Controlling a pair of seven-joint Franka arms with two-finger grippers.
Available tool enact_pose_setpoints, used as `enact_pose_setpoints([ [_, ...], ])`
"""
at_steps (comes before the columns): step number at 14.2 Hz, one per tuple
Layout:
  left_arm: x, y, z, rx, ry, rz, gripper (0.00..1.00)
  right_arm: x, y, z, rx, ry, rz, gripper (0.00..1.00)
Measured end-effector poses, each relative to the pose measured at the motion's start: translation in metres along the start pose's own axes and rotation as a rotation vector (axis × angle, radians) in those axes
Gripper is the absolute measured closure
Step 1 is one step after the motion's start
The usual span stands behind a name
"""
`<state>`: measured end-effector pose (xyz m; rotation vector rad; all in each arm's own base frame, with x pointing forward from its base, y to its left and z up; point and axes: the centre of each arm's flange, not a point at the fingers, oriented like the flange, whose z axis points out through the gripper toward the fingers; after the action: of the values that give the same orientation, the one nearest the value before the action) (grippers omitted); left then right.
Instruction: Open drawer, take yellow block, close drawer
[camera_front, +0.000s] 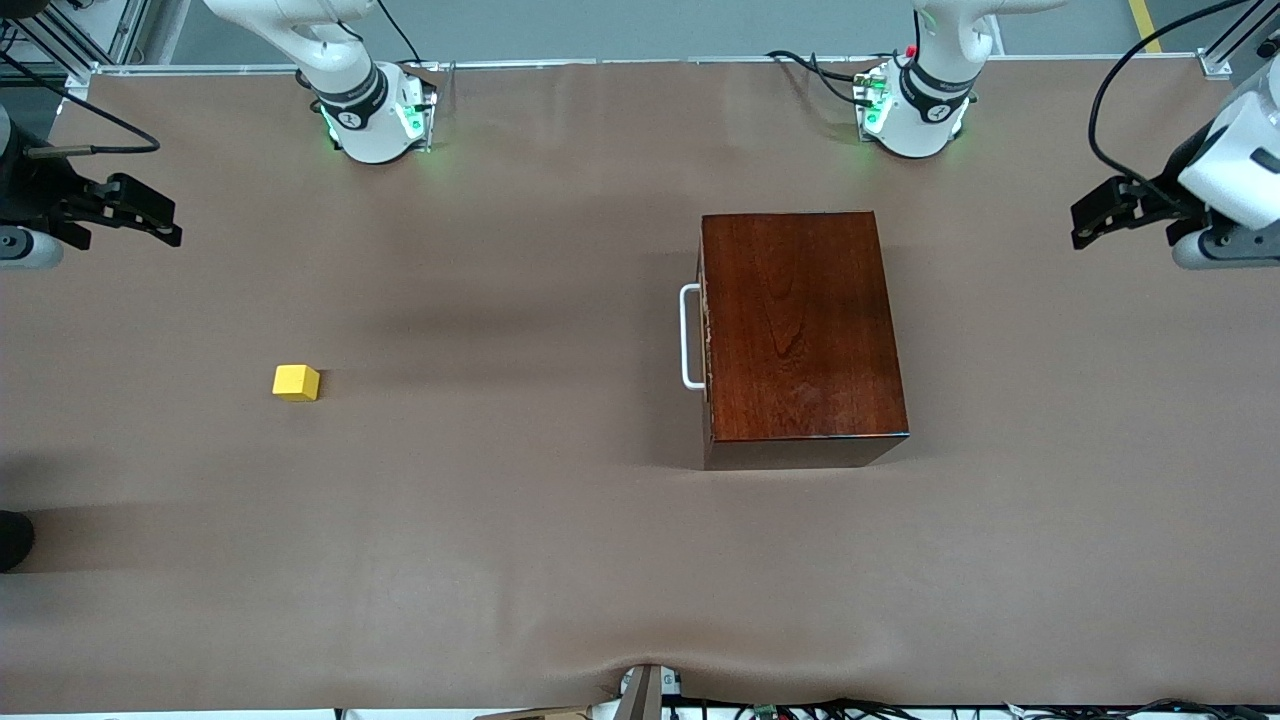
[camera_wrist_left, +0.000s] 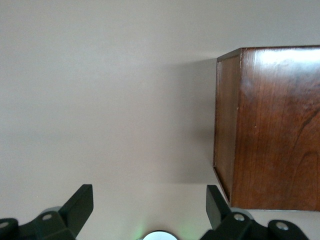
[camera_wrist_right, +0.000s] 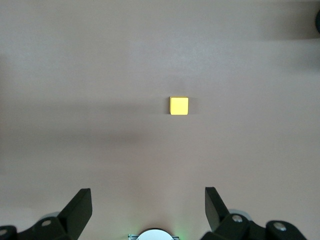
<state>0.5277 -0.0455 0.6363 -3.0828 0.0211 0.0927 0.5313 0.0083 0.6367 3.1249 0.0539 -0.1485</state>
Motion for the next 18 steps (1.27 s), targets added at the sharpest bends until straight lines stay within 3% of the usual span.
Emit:
enact_pose_setpoints([
  [5, -0.024, 0.0, -0.015, -0.007, 0.031, 0.0, 0.0, 0.0, 0.006, 0.0, 0.009, 0.001, 0.012, 0.0],
  [18, -0.018, 0.005, -0.017, -0.046, 0.043, -0.024, 0.0, 0.0, 0.006, 0.002, 0.01, -0.004, 0.013, 0.0],
])
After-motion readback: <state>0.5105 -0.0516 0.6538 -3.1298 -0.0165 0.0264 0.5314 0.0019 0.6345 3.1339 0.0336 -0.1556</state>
